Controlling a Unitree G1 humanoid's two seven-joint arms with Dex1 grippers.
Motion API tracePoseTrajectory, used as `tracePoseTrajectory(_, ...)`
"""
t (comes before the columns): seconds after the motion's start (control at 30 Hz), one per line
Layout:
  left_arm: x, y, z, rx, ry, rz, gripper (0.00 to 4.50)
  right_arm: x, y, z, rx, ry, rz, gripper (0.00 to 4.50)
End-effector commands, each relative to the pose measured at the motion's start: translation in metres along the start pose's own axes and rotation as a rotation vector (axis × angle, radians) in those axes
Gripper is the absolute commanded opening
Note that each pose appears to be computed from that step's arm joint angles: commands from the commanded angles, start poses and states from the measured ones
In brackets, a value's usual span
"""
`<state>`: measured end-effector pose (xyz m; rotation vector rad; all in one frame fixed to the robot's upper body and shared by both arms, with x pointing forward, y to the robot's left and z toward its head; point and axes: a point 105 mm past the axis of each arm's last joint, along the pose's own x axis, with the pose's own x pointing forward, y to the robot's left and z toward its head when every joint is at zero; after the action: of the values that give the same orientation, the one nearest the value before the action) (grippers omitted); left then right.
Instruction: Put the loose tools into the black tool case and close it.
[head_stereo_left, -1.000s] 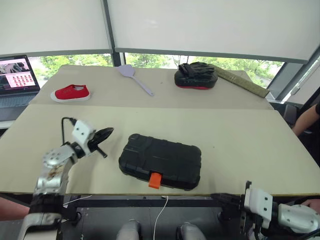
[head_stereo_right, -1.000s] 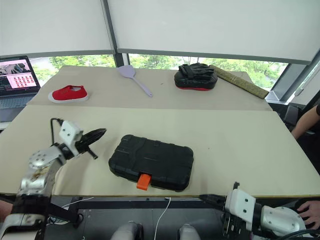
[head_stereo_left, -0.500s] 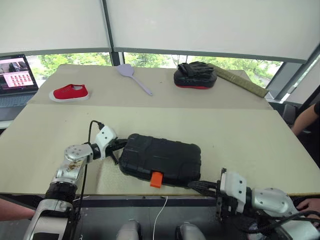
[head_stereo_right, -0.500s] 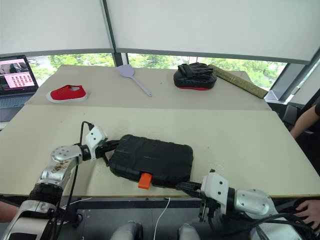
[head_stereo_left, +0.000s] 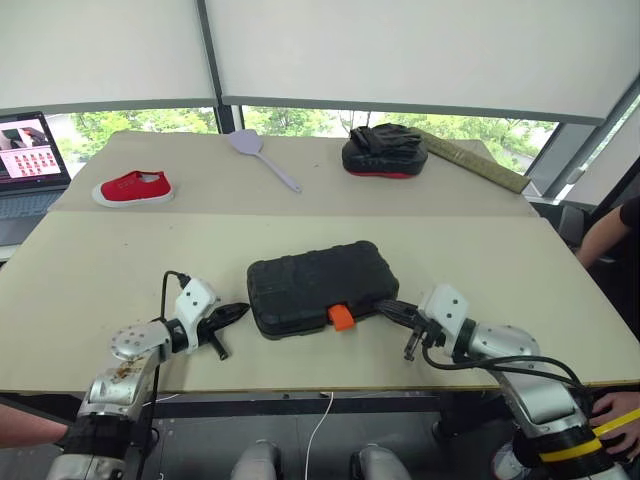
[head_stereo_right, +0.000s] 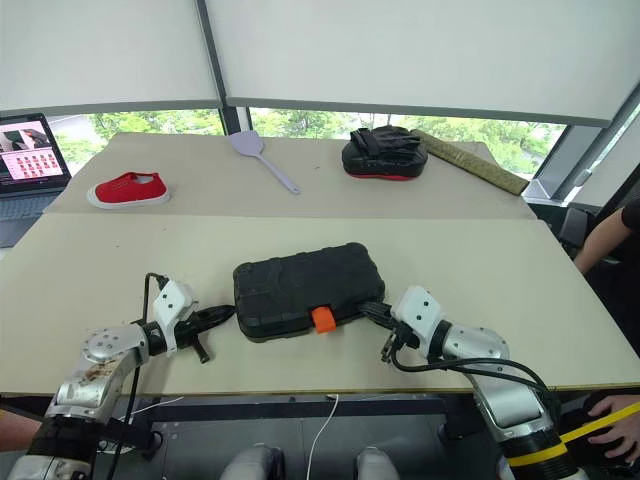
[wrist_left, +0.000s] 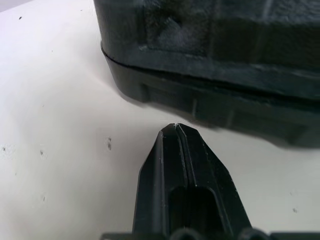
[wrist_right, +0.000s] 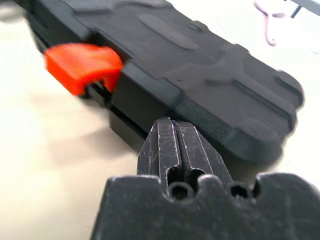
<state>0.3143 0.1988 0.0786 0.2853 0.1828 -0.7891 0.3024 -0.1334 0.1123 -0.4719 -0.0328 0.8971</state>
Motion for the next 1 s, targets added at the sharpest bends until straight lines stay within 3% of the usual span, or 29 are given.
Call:
tracePoseTrajectory(0.03, -0.008, 0.005, 0.011, -0.038, -0.037, 0.027, 0.05, -0.008, -0.005, 0.005, -0.001, -0.009, -0.008, 0.00)
tracePoseTrajectory(0.23, -0.001, 0.051, 0.044, -0.102, -0.144, 0.152, 0.05, -0.021, 0.016, -0.004, 0.045, 0.042, 0.102, 0.00)
tracePoseTrajectory(0.47, 0.067, 0.063, 0.069, -0.029, -0.080, 0.072, 0.05, -0.011, 0.022, -0.010, 0.031, 0.077, 0.094, 0.00)
tracePoseTrajectory(0.6, 0.101, 0.050, 0.064, -0.023, 0.011, -0.041, 0.05, 0.000, 0.014, -0.010, -0.014, 0.096, 0.071, 0.00)
tracePoseTrajectory(0.7, 0.102, 0.038, 0.050, -0.007, 0.113, -0.165, 0.05, 0.006, 0.005, -0.008, -0.022, 0.105, 0.042, 0.00)
tracePoseTrajectory(0.87, 0.091, 0.019, 0.058, -0.030, 0.023, -0.375, 0.05, 0.010, -0.006, -0.009, -0.037, 0.117, 0.026, 0.00)
tracePoseTrajectory(1.0, 0.075, 0.006, 0.046, -0.036, 0.027, -0.466, 0.05, 0.013, -0.011, -0.013, -0.049, 0.127, 0.025, 0.00)
